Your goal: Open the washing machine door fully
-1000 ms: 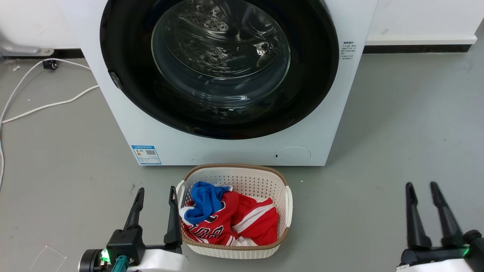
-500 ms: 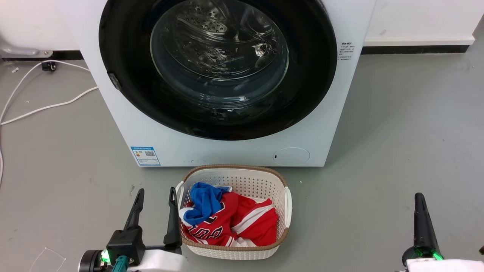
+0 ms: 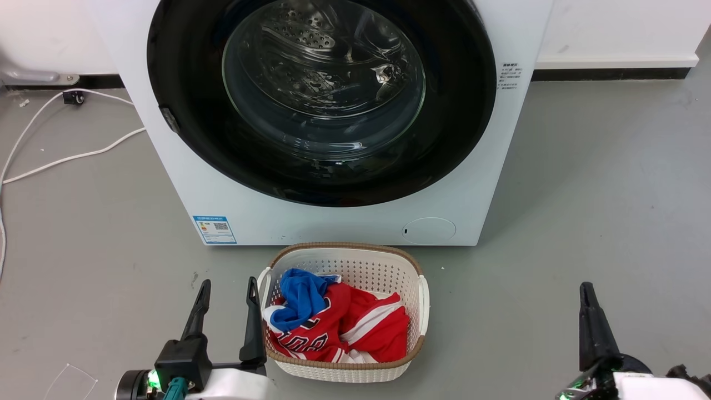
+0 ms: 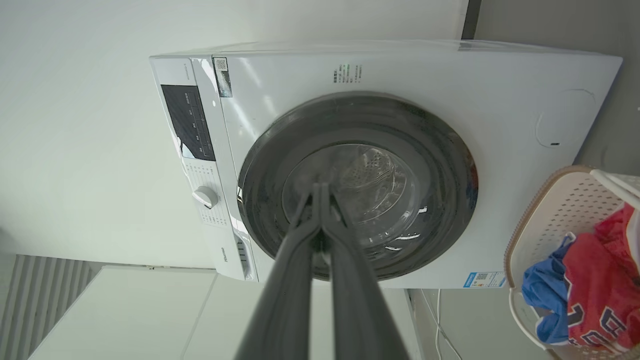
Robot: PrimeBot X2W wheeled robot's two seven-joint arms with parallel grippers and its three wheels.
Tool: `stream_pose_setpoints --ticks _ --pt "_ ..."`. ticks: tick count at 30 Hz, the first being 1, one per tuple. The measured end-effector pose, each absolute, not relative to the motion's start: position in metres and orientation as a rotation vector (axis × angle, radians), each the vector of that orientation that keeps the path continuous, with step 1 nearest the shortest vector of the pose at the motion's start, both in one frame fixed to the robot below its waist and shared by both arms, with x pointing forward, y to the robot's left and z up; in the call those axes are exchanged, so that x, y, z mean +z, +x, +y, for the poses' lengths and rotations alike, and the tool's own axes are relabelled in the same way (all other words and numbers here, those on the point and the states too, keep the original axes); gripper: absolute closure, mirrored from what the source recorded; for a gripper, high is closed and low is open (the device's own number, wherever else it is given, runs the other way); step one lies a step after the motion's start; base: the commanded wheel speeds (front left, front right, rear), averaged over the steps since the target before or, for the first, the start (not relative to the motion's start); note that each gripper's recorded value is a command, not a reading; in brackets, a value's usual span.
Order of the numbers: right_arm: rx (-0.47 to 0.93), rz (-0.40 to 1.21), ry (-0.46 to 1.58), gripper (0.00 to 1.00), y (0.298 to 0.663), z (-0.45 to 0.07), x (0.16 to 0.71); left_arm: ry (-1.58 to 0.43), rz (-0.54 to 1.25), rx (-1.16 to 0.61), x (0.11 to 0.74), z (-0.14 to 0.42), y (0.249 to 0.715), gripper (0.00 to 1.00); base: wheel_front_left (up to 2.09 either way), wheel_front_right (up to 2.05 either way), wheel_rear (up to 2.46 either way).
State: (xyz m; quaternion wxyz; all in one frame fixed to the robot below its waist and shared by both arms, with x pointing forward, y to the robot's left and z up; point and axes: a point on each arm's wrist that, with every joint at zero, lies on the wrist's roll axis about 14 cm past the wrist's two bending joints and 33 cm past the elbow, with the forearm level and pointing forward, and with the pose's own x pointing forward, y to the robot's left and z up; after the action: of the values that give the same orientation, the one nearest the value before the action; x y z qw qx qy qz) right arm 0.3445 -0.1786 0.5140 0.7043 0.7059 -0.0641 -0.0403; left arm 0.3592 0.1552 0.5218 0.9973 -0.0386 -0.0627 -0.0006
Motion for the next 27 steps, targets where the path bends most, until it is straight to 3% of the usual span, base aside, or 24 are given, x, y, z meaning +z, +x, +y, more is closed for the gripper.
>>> stream_pose_setpoints --ticks 9,27 --pt "0.041 -0.095 1.647 1.00 0.343 -0.174 0.532 -0.077 -0.125 0.000 0.522 0.156 0.360 0.00 0.00 0.00 0.00" --pt "0.027 -0.053 1.627 1.00 0.340 -0.178 0.520 -0.065 -0.119 0.004 0.519 0.157 0.360 0.00 0.00 0.00 0.00"
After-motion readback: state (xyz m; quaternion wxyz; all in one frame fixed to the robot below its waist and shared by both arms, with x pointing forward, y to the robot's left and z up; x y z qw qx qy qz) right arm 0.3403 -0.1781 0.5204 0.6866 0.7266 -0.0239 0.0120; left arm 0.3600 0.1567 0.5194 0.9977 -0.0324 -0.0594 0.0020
